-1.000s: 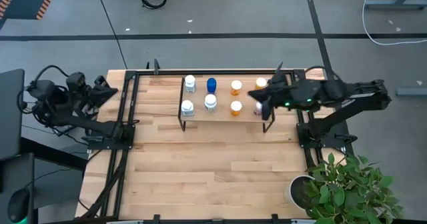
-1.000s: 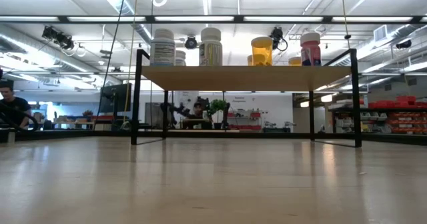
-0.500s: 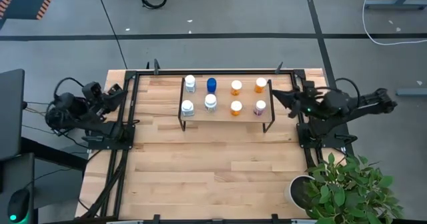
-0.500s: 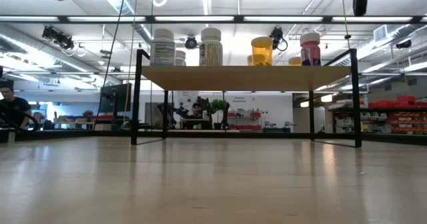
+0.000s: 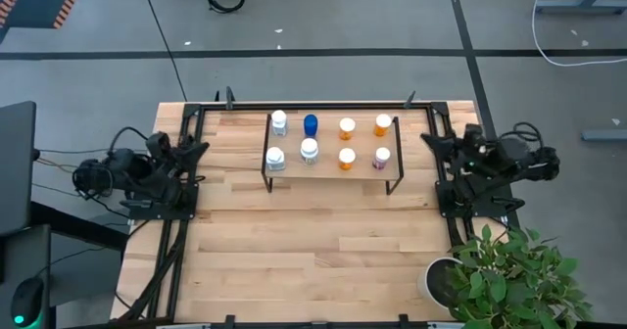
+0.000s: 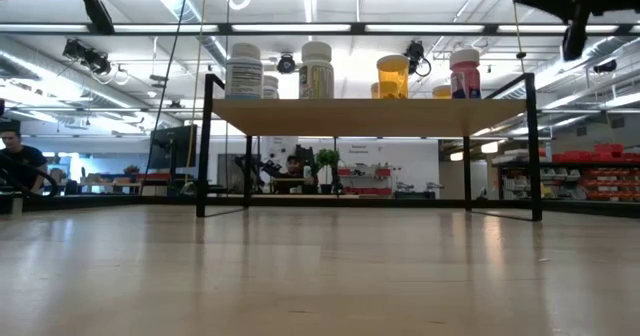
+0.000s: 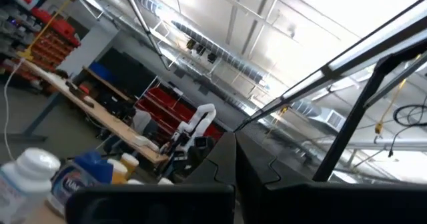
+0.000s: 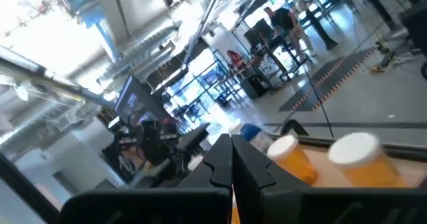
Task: Pick and place medicine bottles onto shelf by color
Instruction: Return to Home Position
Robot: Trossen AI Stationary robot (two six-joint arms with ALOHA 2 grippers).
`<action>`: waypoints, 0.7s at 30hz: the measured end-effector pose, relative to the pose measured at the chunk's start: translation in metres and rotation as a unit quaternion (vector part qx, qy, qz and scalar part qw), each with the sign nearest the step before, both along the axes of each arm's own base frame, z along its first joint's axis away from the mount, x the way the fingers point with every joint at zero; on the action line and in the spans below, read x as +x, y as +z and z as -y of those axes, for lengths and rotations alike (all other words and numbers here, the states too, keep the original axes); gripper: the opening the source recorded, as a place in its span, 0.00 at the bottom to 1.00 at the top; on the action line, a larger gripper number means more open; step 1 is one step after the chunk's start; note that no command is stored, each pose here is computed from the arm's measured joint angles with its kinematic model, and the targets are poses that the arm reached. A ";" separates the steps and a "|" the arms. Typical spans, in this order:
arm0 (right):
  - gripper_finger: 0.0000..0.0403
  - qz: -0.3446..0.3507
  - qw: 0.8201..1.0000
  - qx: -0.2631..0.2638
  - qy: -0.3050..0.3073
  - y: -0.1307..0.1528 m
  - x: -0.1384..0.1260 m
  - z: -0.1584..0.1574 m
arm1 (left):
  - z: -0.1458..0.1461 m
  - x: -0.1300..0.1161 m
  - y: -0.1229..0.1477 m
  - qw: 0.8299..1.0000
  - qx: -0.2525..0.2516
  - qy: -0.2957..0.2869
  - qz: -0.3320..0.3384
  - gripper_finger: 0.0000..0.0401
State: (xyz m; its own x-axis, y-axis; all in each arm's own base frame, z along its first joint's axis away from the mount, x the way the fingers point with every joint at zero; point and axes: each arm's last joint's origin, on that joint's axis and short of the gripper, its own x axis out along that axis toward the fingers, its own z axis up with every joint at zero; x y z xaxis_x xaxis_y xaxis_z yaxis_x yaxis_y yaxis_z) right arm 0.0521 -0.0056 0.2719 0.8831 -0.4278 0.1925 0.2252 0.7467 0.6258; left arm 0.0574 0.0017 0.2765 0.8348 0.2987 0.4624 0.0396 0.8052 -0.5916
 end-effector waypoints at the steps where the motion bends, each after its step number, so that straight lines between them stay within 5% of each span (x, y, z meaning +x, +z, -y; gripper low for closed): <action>1: 0.01 -0.002 1.000 0.001 0.003 -0.002 0.001 0.000 | 0.000 0.002 -0.005 1.000 -0.006 -0.002 0.001 0.01; 9: 0.01 -0.062 0.997 -0.004 0.037 -0.019 0.007 -0.003 | 0.003 0.016 -0.045 0.998 -0.035 -0.012 0.057 0.01; 21: 0.01 -0.092 0.989 -0.040 0.112 -0.023 0.009 -0.008 | 0.005 0.024 -0.062 1.000 0.001 0.001 0.002 0.00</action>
